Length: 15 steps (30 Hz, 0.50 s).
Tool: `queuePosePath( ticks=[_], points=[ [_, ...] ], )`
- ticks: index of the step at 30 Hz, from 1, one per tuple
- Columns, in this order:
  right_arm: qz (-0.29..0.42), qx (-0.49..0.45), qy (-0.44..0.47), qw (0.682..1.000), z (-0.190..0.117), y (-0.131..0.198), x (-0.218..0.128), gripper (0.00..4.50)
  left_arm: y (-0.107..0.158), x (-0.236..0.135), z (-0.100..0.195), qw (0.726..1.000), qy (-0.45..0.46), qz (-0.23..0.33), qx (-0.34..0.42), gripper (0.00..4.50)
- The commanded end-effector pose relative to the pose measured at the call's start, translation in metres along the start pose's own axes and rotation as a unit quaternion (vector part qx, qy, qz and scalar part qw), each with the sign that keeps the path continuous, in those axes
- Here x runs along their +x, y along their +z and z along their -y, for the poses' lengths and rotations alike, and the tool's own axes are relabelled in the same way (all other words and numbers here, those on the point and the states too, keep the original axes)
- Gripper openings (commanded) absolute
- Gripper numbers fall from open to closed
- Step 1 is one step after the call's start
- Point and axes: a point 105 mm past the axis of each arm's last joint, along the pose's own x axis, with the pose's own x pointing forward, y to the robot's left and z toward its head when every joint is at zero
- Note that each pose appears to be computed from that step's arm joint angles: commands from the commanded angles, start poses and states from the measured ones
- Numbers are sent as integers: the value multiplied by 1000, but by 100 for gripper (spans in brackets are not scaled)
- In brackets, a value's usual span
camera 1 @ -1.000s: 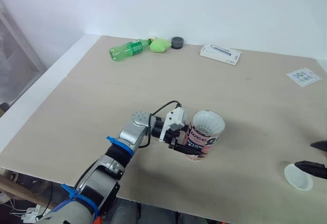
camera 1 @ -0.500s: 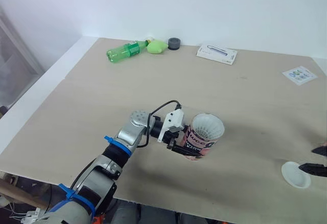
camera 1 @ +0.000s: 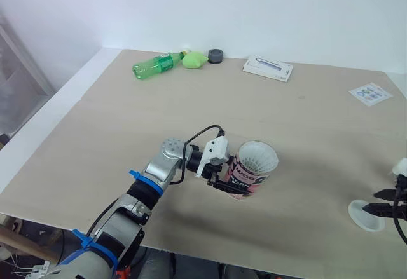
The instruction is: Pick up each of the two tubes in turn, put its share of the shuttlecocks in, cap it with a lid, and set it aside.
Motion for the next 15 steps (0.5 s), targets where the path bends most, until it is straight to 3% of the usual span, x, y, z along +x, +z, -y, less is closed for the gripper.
queuePosePath(
  ticks=[1, 2, 5, 10, 15],
  points=[
    [-10, -3, 27, 1000, -5, -2, 1, 142, -19, -5, 3, 999, 5, -43, -16, 304],
    [-9, -5, 29, 1000, -5, -2, 0, 85, -19, -5, 3, 999, 6, -43, -17, 304],
    [-10, -12, 37, 999, -6, 1, 0, 9, -19, -6, 2, 999, 10, -42, -19, 304],
    [5, -23, 50, 998, -8, 18, -8, 9, -17, -8, -2, 999, 23, -33, -27, 304],
    [64, -68, 79, 993, -26, 66, -25, 9, -18, -10, -1, 999, 20, -34, -32, 304]
  ],
)
